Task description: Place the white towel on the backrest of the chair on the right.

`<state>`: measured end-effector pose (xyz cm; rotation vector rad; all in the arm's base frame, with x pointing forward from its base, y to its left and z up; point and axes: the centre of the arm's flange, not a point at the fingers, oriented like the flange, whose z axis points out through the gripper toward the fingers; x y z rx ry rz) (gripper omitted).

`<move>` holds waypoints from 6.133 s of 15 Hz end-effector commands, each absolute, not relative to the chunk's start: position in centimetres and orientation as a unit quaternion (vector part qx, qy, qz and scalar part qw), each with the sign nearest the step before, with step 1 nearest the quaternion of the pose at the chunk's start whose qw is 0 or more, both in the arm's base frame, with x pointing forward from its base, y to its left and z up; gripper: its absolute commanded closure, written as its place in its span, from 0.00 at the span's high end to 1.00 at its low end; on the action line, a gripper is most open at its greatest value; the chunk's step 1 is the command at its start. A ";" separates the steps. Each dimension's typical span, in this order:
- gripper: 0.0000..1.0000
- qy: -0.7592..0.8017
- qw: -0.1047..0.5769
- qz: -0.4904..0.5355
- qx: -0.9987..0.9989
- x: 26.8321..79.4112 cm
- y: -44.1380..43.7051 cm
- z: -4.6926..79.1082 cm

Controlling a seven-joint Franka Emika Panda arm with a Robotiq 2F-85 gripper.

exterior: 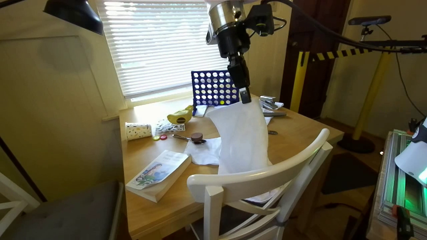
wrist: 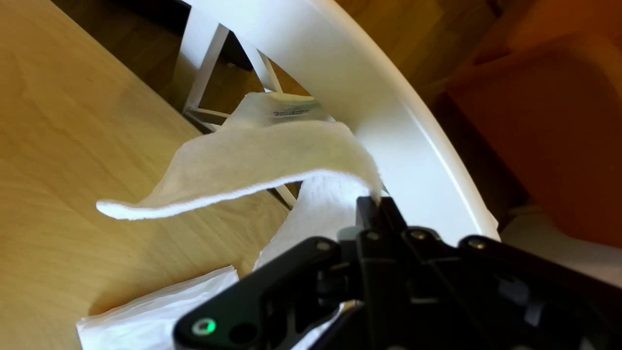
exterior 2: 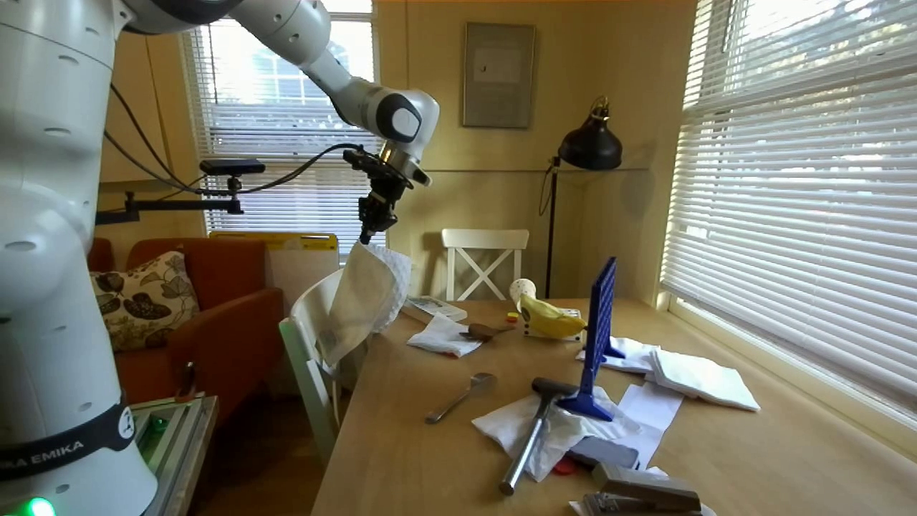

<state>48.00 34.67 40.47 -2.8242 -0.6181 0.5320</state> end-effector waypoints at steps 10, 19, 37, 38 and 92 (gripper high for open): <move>0.01 -0.372 0.118 0.160 -0.907 45.1 48.0 43.9; 0.01 -0.408 0.089 0.215 -0.883 36.9 51.2 43.6; 0.01 -0.531 0.201 0.176 -0.804 36.4 61.2 36.5; 0.01 -0.546 0.209 0.195 -0.788 35.6 61.3 36.0; 0.01 -0.281 -0.083 0.104 -0.951 20.5 32.8 48.3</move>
